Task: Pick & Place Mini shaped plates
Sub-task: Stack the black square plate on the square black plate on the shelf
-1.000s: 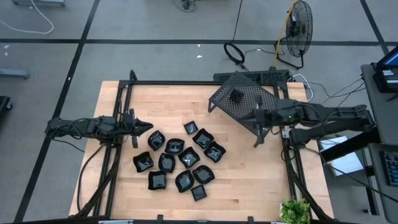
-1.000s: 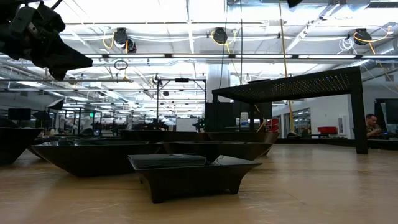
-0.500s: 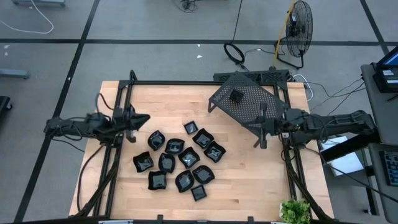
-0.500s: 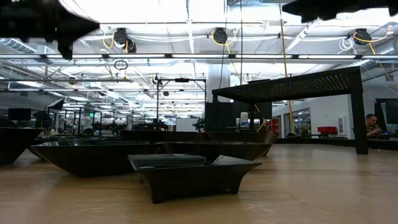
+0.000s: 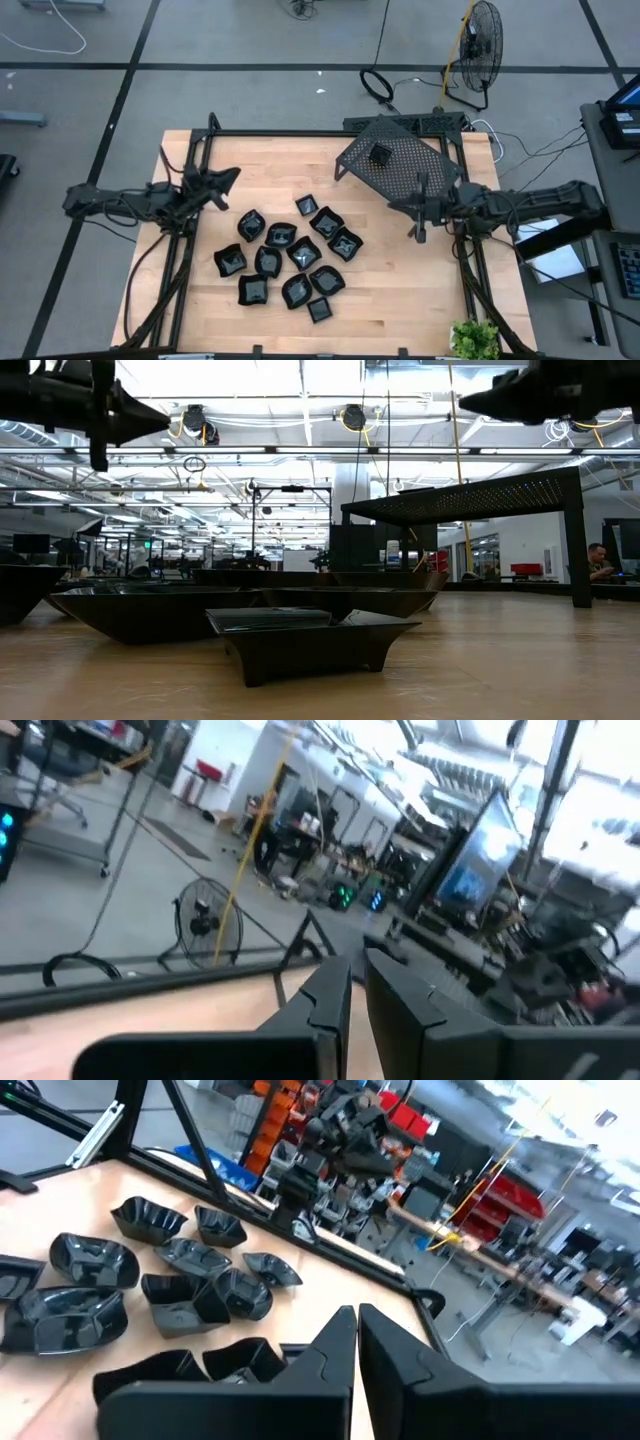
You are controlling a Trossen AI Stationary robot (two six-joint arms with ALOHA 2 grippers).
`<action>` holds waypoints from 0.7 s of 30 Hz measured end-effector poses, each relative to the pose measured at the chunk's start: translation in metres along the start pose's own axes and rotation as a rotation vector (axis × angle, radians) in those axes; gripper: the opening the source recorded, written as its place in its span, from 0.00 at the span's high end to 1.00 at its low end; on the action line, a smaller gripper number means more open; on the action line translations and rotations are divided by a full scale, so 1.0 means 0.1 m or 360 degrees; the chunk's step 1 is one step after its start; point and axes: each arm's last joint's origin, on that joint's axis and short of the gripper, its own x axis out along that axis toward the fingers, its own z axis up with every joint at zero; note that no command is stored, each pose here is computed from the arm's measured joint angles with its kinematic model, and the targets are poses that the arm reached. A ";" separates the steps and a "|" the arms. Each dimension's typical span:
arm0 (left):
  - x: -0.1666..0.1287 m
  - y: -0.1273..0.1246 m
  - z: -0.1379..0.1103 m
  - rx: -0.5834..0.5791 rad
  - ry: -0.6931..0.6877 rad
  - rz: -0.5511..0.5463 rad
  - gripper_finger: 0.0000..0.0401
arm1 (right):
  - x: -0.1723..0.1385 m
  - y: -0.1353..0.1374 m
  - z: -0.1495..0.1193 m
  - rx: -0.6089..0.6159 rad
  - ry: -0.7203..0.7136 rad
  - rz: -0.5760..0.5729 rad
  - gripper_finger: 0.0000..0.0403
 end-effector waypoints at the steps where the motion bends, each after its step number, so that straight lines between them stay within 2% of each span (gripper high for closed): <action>1: 0.01 0.00 -0.02 0.0005 0.0021 0.0000 0.91 | -0.01 0.02 -0.04 -0.0017 -0.0015 -0.0008 0.99; 4: 0.04 -0.02 -0.03 -0.0096 0.0013 -0.0004 0.91 | -0.06 0.06 -0.16 -0.0125 -0.0016 -0.0072 0.99; 7: 0.14 -0.09 -0.01 -0.0182 -0.0033 -0.0111 0.91 | -0.12 0.03 -0.19 -0.0158 0.0044 -0.0291 0.99; 9: 0.25 -0.15 0.01 -0.0184 -0.0028 -0.0126 0.90 | -0.16 0.00 -0.19 -0.0162 0.0077 -0.0416 0.99; 12: 0.52 -0.27 0.03 -0.0101 0.0075 -0.0125 0.83 | -0.18 0.00 -0.20 -0.0156 0.0065 -0.0435 0.99; 16: 1.07 -0.45 -0.12 0.0144 0.0416 -0.0036 0.65 | -0.19 0.00 -0.19 -0.0158 0.0006 -0.0375 0.99; 21: 1.70 -0.41 -0.42 0.0447 0.1089 0.0199 0.50 | -0.19 0.01 -0.18 -0.0122 -0.0035 -0.0347 0.99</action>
